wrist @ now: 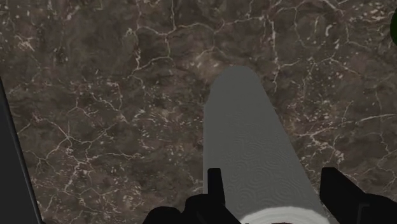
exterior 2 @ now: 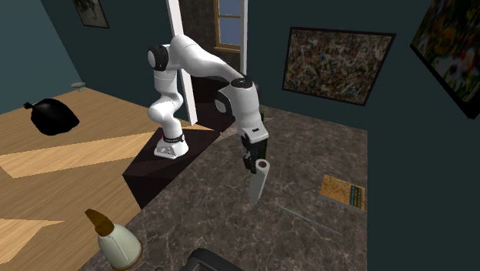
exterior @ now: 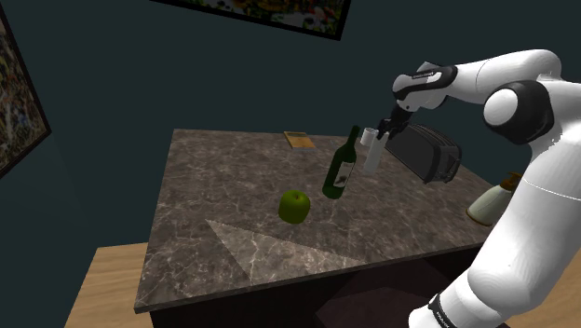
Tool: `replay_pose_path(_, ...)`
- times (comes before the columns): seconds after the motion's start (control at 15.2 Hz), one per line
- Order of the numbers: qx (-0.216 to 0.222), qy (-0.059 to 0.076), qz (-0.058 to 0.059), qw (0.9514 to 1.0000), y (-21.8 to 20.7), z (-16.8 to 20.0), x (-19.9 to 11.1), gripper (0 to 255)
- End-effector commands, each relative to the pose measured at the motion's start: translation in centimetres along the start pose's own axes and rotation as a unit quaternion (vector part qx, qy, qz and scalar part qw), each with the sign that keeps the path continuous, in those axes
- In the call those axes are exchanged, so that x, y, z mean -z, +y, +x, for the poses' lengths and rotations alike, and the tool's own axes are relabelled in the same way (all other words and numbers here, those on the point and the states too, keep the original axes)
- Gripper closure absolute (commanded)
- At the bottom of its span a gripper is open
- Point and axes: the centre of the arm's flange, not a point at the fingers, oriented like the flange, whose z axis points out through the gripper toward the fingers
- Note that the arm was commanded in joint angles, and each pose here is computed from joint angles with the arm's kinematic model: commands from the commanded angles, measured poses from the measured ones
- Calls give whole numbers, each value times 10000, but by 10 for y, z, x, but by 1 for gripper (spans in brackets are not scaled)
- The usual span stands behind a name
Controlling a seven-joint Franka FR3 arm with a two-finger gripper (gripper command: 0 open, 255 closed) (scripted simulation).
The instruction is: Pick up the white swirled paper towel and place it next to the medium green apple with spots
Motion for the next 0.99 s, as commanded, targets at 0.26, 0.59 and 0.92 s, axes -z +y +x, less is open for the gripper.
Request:
replay_pose_path(0.26,-1,-1,0,10000,-1,6,31,255)
replay_pose_path(0.59,-1,-1,0,10000,-1,12,57,255)
replay_pose_path(0.92,-1,-1,0,10000,-1,17,83,255)
